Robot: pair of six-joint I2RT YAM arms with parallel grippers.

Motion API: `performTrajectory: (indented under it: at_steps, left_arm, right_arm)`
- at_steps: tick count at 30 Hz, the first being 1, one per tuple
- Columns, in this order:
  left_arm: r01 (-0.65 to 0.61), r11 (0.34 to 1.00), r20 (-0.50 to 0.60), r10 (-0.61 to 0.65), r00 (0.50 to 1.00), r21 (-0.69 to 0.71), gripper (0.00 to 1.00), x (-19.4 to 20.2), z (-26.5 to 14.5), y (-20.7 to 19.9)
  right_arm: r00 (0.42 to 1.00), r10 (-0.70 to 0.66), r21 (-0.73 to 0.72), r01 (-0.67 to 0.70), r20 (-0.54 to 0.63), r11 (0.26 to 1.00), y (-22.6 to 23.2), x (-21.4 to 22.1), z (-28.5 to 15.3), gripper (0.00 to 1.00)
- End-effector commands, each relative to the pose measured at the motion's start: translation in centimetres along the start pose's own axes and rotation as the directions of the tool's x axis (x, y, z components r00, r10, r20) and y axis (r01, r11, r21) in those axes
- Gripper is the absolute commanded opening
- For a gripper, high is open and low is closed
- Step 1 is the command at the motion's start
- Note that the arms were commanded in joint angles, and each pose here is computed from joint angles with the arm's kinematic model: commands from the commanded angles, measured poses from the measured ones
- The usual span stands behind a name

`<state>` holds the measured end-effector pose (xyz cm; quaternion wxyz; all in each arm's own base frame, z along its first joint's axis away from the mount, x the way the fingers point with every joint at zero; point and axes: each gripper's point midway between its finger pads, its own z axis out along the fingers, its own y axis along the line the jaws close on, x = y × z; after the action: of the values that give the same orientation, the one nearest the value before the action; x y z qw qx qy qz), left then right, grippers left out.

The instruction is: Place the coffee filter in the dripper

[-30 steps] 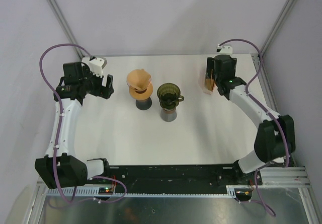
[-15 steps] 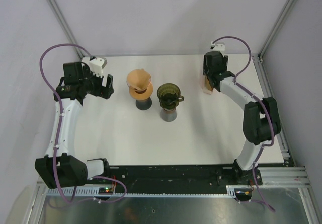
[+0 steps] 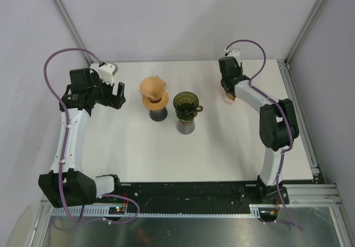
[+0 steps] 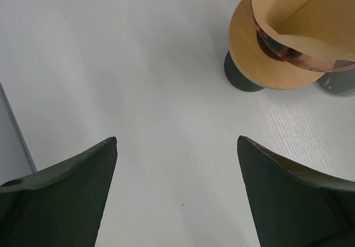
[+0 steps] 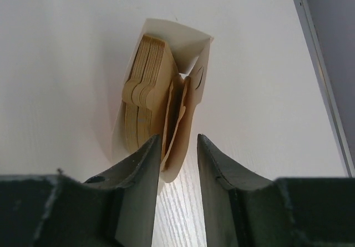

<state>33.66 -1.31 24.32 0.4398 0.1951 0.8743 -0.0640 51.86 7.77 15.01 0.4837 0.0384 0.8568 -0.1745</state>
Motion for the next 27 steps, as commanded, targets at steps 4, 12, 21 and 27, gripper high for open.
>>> performTrajectory:
  at_steps: [4, 12, 21, 27]
  left_arm:
    - [-0.027, 1.000, 0.054, 0.028, 0.998, -0.017, 0.93, -1.9, -0.4, 0.6]
    - [-0.032, 0.999, 0.052, 0.033, 0.998, -0.027, 0.93, -1.8, -0.6, 0.8]
    - [-0.032, 0.999, 0.051, 0.033, 0.998, -0.025, 0.93, -1.8, -0.5, 0.8]
    - [-0.033, 0.999, 0.051, 0.034, 0.998, -0.027, 0.93, -1.7, -0.6, 0.8]
  right_arm:
    - [1.000, 0.029, 0.004, -0.029, -0.003, 1.000, 0.3, -0.2, 0.7, 0.38]
    - [0.999, 0.041, -0.002, -0.041, -0.026, 0.999, 0.4, 0.5, 1.4, 0.39]
    - [0.999, 0.040, -0.001, -0.040, -0.037, 0.999, 0.2, 1.0, 1.6, 0.23]
    - [0.999, 0.040, 0.001, -0.040, -0.033, 0.999, -0.1, 0.7, 1.3, 0.02]
